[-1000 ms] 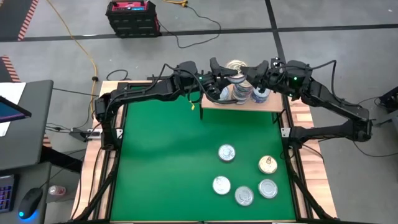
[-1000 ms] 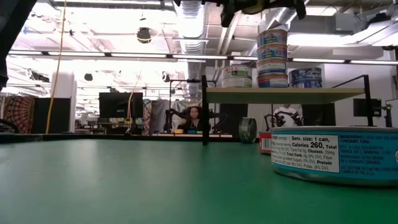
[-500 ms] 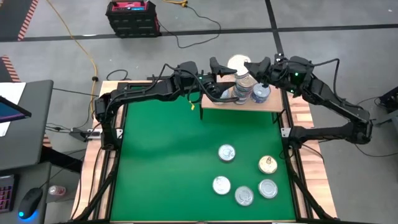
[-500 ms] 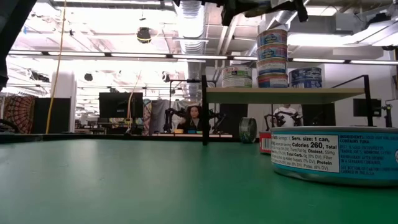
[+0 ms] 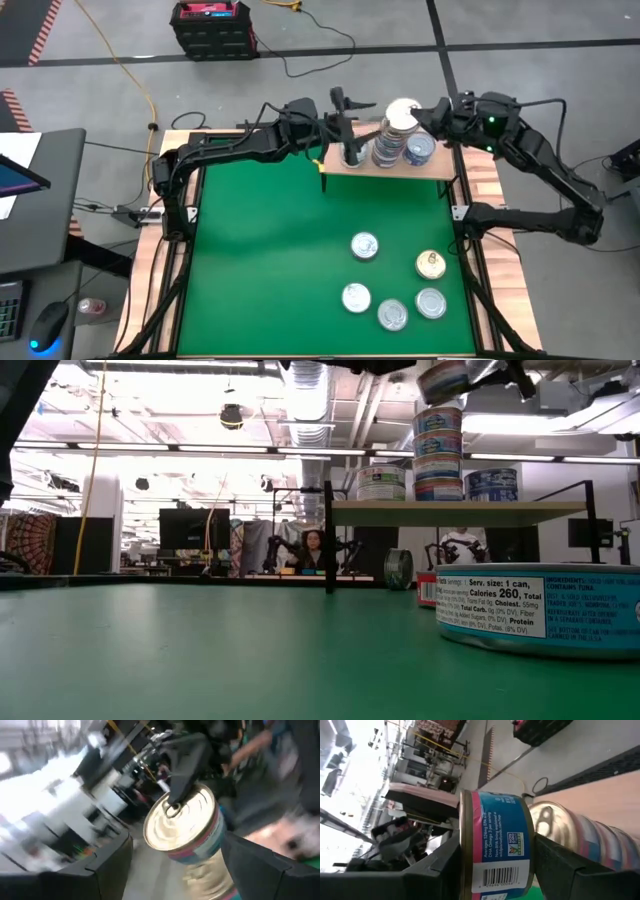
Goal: Stack canned seafood by type on shelf
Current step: Stack the pink tuna can on top of the pink tuna can
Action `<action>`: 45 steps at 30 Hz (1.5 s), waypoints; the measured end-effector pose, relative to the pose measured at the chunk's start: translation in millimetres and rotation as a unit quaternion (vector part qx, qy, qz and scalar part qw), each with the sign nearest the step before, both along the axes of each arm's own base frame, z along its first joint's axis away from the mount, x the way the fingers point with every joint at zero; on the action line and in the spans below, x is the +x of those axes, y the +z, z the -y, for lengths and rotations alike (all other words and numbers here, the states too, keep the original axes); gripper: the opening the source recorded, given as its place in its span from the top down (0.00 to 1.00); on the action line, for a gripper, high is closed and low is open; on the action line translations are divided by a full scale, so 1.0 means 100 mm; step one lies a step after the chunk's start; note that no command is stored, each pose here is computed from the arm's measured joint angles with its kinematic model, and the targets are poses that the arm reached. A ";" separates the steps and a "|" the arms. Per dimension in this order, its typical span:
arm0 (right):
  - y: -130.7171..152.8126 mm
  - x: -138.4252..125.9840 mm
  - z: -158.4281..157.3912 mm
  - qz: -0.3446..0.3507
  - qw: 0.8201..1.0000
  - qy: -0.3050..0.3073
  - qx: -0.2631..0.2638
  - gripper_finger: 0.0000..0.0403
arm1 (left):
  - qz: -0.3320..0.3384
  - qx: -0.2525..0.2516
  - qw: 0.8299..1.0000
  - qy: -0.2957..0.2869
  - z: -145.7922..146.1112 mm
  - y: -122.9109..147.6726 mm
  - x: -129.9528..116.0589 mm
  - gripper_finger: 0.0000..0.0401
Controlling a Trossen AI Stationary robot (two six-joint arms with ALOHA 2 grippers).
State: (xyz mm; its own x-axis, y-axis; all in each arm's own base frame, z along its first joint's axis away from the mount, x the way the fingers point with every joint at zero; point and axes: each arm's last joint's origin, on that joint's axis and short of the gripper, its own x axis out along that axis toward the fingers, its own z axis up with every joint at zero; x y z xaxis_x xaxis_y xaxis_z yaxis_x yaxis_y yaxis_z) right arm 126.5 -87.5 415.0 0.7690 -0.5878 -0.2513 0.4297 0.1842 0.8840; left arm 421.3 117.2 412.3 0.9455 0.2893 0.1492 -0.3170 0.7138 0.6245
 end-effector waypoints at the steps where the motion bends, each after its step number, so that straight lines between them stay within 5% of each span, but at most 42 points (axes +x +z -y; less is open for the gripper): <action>1: -0.01 -0.01 0.00 -0.005 1.000 -0.002 0.003 0.45 | 0.013 -0.044 0.999 -0.010 0.00 0.00 0.00 0.28; 10: -0.10 0.06 0.11 -0.046 0.999 0.000 0.015 0.45 | 0.049 -0.311 0.945 -0.090 -0.30 -0.05 -0.09 0.28; 14: -0.11 0.10 0.15 -0.047 0.999 0.002 0.009 0.45 | 0.031 -0.375 0.923 -0.082 -0.57 -0.12 -0.20 0.28; 22: -0.13 0.16 0.18 -0.058 0.998 0.017 0.009 0.43 | 0.017 -0.374 0.923 -0.085 -0.63 -0.15 -0.23 0.28; 32: -0.17 0.18 0.18 -0.071 0.996 0.043 0.011 0.34 | 0.009 -0.301 0.948 -0.107 -0.47 -0.11 -0.16 0.28; 45: -0.14 0.15 0.14 -0.057 0.996 0.071 0.019 0.33 | 0.000 -0.292 0.944 -0.155 -0.46 -0.10 -0.16 0.28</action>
